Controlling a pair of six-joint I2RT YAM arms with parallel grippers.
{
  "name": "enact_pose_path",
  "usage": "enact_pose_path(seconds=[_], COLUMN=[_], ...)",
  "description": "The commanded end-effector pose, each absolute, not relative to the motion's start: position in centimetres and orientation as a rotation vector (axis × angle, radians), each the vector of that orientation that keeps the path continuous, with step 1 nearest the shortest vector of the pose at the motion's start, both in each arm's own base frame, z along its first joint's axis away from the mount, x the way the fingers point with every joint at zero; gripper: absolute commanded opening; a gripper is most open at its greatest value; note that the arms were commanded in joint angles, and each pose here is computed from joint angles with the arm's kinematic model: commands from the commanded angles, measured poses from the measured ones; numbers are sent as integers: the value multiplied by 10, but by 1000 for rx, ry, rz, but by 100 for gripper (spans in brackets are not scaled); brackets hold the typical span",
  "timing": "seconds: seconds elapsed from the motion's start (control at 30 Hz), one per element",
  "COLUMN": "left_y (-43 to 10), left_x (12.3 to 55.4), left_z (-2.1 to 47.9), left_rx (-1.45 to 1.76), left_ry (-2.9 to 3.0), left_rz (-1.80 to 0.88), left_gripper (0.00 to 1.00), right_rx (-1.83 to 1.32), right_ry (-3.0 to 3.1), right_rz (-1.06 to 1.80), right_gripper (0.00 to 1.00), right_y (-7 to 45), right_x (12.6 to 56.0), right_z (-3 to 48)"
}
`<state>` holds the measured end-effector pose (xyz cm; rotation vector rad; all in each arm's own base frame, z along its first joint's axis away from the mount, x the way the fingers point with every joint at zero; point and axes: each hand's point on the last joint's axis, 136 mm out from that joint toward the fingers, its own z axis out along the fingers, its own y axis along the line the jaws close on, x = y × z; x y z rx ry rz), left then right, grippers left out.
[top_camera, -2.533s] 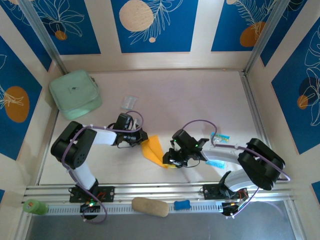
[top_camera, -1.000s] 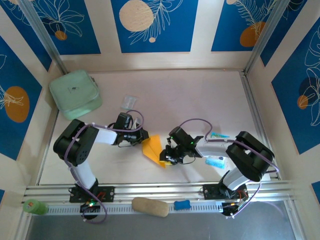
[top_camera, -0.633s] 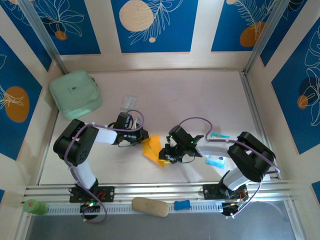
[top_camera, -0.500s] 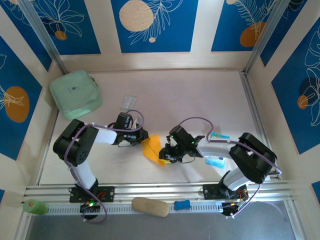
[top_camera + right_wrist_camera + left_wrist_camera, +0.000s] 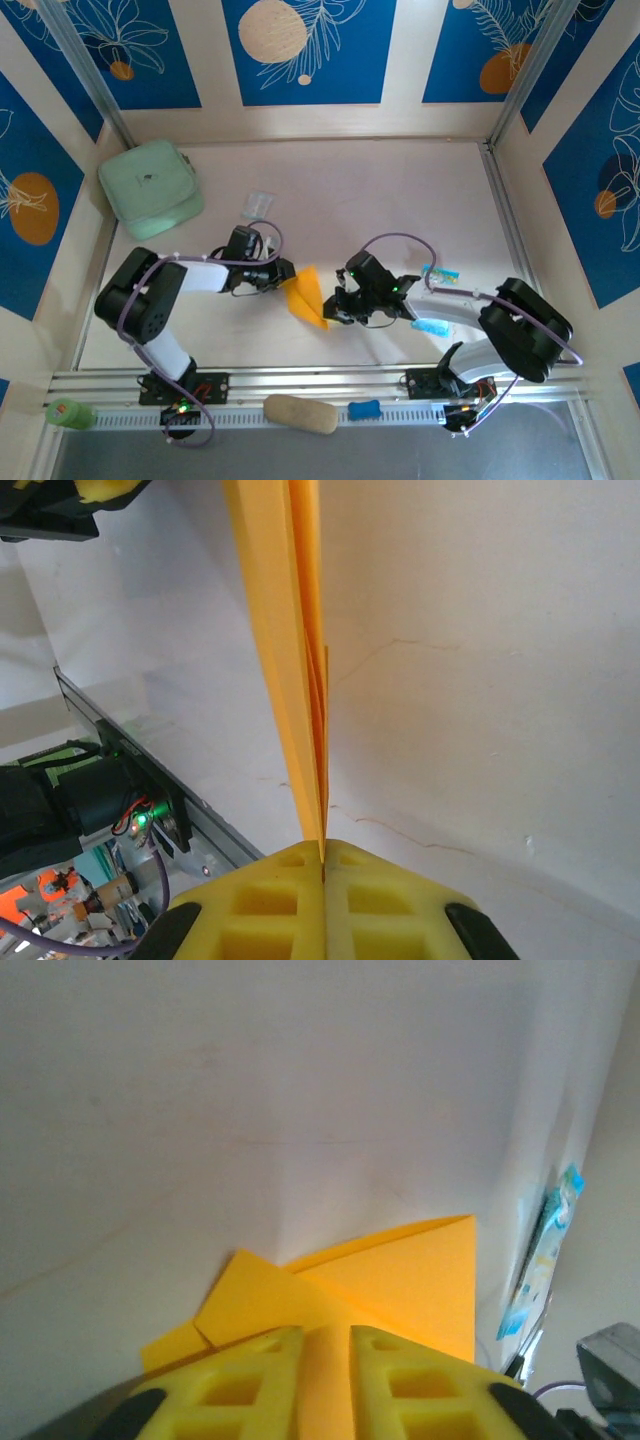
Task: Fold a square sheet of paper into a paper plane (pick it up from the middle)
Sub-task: Turn over the paper at the center of the table.
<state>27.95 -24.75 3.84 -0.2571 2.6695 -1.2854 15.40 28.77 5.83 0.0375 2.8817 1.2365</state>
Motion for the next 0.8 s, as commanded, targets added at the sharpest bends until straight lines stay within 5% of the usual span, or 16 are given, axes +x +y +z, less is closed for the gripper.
enact_pose_path(seconds=[0.0, 0.77], left_y=[-243, -183], left_x=[287, 283], left_z=[65, 121], left_rx=[-212, -140], left_ry=[2616, 2534], left_rz=[-1254, -791], left_gripper=[26, 28], right_rx=[13, -180], right_ry=[2879, 2699], right_rz=[1123, -257], right_gripper=[5, 5], right_y=[271, 155], right_x=[154, 201], right_z=[62, 139])
